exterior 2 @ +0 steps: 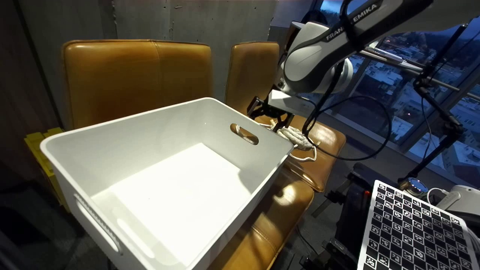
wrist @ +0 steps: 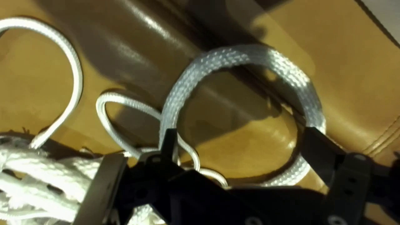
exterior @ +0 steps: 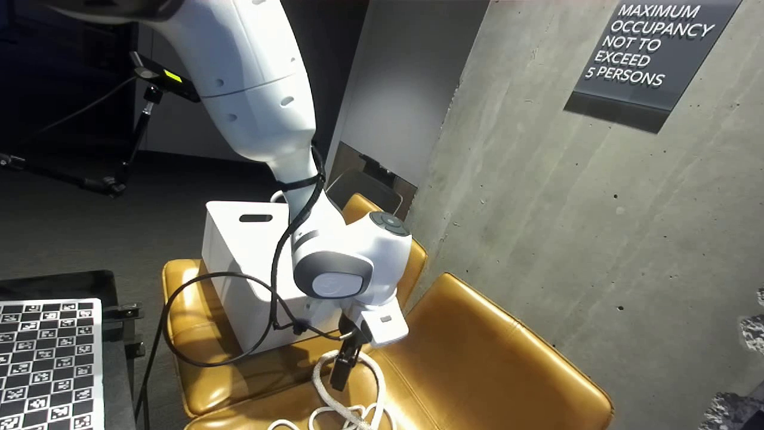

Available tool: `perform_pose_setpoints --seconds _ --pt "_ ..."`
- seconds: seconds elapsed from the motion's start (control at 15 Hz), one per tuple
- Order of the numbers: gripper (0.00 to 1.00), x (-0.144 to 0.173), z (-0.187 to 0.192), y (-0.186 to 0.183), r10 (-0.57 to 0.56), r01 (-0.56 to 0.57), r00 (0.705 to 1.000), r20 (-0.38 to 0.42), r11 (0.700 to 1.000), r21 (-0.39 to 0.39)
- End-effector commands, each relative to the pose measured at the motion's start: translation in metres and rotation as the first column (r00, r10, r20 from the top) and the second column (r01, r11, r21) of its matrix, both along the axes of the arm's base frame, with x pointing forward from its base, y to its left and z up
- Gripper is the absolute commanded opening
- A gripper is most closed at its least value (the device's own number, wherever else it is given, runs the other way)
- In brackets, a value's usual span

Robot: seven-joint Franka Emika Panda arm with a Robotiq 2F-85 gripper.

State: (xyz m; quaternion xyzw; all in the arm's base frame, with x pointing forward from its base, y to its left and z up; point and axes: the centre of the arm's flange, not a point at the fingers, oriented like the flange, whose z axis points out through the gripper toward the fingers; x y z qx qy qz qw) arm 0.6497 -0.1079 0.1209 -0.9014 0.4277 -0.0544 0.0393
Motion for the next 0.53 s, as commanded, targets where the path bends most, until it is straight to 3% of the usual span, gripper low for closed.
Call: perform_pose_setpoints --seconds 0.0,0.47 --pt "1.00 0.013 -0.036 0.016 -0.066 0.068 0.996 -0.056 0.997 0.030" --pt "1.00 0.005 -0.076 0.030 -0.099 0.105 0.986 -0.137 0.994 0.040"
